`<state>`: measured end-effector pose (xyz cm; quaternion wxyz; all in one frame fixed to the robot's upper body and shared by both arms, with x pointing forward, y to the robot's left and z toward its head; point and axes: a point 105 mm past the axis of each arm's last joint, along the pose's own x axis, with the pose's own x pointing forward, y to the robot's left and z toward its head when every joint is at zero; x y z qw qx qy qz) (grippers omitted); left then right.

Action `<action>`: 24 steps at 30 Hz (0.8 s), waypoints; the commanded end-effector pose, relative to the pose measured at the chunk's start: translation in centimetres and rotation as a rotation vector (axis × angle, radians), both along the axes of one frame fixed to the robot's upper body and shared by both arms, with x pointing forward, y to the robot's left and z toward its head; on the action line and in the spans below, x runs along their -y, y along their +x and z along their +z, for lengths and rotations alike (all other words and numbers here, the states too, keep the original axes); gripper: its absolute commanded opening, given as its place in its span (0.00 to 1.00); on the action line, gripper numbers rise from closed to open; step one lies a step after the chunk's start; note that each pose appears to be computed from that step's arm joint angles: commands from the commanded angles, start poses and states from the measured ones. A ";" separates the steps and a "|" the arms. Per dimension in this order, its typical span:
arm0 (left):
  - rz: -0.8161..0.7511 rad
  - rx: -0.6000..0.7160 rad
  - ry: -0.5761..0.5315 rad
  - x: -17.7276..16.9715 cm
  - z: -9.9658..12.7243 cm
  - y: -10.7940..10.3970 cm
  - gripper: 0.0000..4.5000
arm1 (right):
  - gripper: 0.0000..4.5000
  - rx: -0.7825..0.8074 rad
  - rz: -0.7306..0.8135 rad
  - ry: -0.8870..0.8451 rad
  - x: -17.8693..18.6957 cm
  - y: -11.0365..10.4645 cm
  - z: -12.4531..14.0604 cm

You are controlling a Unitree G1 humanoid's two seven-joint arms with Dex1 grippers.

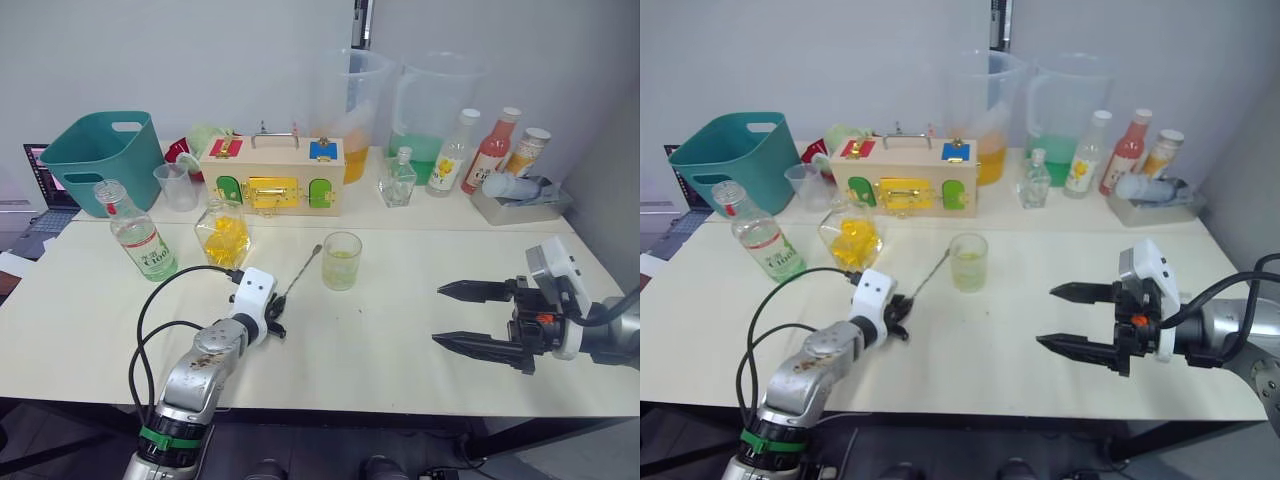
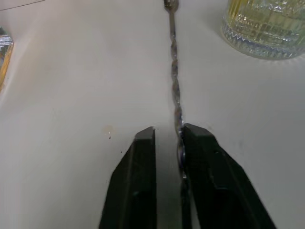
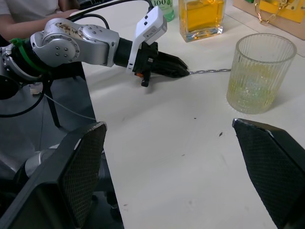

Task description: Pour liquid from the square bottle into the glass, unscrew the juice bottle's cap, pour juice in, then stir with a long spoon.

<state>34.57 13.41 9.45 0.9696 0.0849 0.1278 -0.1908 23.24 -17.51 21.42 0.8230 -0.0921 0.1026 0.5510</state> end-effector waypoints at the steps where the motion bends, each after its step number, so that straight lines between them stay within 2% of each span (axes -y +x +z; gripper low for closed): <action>1: -0.019 0.014 0.010 -1.0 0.3 -0.4 0.01 | 1.00 0.034 0.013 -0.009 -0.1 0.1 0.4; 4: -0.020 0.049 0.041 -2.8 1.2 -0.9 0.01 | 1.00 0.034 0.006 -0.039 0.2 0.6 -0.1; 11: -0.202 0.067 0.108 -4.8 2.0 -3.7 0.01 | 1.00 0.039 0.021 -0.040 0.1 1.4 -0.7; 16: -0.352 0.031 0.207 -7.0 1.4 -5.5 0.01 | 1.00 0.041 0.022 -0.048 0.1 1.6 -0.9; 23: -0.371 -0.066 0.274 -10.2 -0.2 -5.5 0.01 | 1.00 0.046 0.016 -0.045 -0.1 1.8 -1.1; 24: -0.372 -0.084 0.259 -10.4 -0.4 -5.5 0.07 | 1.00 0.047 0.014 -0.045 -0.2 1.8 -1.2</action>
